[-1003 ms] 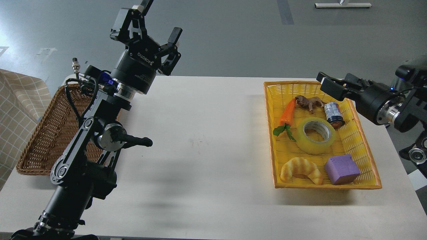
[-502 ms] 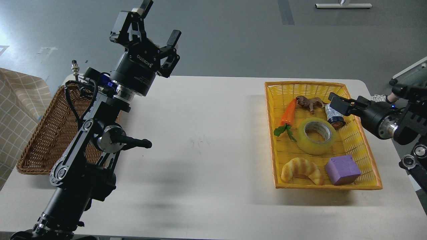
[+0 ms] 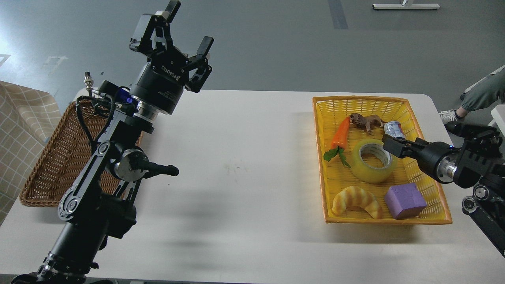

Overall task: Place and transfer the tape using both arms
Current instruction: 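Lower the right gripper toward the yellow tape roll in the yellow basket, then close the right gripper on the rim of the yellow tape roll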

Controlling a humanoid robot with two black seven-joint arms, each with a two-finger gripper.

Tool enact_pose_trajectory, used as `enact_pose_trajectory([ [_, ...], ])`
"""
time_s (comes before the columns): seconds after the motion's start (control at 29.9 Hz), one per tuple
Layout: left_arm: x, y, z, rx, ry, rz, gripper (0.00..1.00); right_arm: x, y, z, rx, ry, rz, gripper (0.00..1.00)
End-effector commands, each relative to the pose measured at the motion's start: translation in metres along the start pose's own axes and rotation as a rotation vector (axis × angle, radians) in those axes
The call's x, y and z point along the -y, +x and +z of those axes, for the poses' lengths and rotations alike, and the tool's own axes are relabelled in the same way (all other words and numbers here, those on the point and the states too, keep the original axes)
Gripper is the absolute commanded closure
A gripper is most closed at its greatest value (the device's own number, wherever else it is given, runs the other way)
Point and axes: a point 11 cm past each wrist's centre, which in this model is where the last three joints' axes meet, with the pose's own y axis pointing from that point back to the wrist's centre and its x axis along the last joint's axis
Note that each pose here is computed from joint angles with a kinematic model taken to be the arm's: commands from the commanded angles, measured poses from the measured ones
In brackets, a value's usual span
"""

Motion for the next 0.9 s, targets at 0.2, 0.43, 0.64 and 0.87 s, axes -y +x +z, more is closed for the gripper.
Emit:
enact_pose_trajectory([
  [0.2, 0.0, -0.004, 0.003, -0.001, -0.01, -0.012, 0.02, -0.001, -0.022, -0.001, 0.015, 0.005, -0.057, 0.0],
  [0.43, -0.002, -0.002, 0.002, 0.0, -0.005, -0.007, 0.02, 0.0, -0.022, 0.0, 0.007, 0.001, -0.055, 0.01],
  [0.64, -0.004, -0.001, 0.002, 0.002, -0.001, -0.005, 0.02, 0.0, -0.024, 0.0, 0.002, 0.0, -0.061, 0.01],
  [0.87, -0.005, 0.004, 0.004, -0.003, -0.001, 0.002, 0.02, 0.004, -0.032, -0.005, -0.042, 0.004, -0.094, 0.02],
])
